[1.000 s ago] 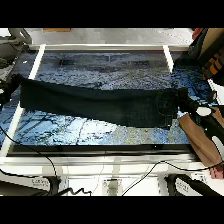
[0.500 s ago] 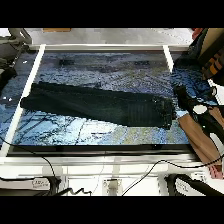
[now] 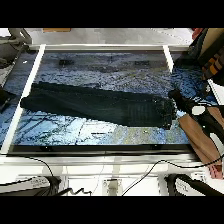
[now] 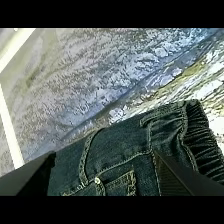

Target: Fold the clothes and pants, and hang the long-sleeved shirts on hangers.

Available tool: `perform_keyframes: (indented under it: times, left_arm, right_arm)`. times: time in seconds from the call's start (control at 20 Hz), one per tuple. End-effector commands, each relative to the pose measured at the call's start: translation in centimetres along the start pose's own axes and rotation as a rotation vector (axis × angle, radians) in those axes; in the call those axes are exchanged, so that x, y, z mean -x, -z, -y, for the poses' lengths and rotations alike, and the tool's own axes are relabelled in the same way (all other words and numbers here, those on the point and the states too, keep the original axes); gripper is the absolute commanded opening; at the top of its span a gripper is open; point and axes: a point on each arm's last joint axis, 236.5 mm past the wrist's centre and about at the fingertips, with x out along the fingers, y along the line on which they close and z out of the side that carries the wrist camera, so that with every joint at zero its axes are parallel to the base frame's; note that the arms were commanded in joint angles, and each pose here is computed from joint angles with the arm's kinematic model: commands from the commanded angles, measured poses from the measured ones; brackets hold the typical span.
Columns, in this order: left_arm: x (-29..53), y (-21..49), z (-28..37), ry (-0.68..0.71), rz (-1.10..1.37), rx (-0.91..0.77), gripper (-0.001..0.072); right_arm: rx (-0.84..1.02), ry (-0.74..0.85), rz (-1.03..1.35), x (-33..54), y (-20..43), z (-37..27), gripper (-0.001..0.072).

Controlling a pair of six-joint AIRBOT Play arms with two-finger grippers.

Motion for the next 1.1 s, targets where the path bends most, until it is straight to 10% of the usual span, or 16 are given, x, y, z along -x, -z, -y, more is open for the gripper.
perform_keyframes:
  times: [0.0,0.65,0.7,0.85,1.05]
  left_arm:
    - [-2.5,3.6,-1.5,-0.006,-0.095,0.086,0.0720]
    - [-13.8,0.8,-5.1,-0.194,0.198,0.156,0.0714]
    - [-14.1,0.2,-5.0,-0.202,0.234,0.143,0.0663]
    - [-14.0,-0.7,-4.2,-0.202,0.278,0.123,0.0020]
    - [-11.3,-2.9,-2.0,-0.193,0.332,0.022,0.0018]
  right_arm:
    - [0.032,0.001,-0.009,0.0,0.2,0.0,0.0688]
    - [0.214,-0.040,-0.109,0.4,1.7,-1.5,0.0688]
    - [0.244,-0.058,-0.141,0.7,2.1,-2.2,0.0688]
    - [0.272,-0.095,-0.187,1.3,2.2,-3.7,0.0688]
    - [0.340,-0.154,-0.248,2.5,2.1,-6.1,0.0666]
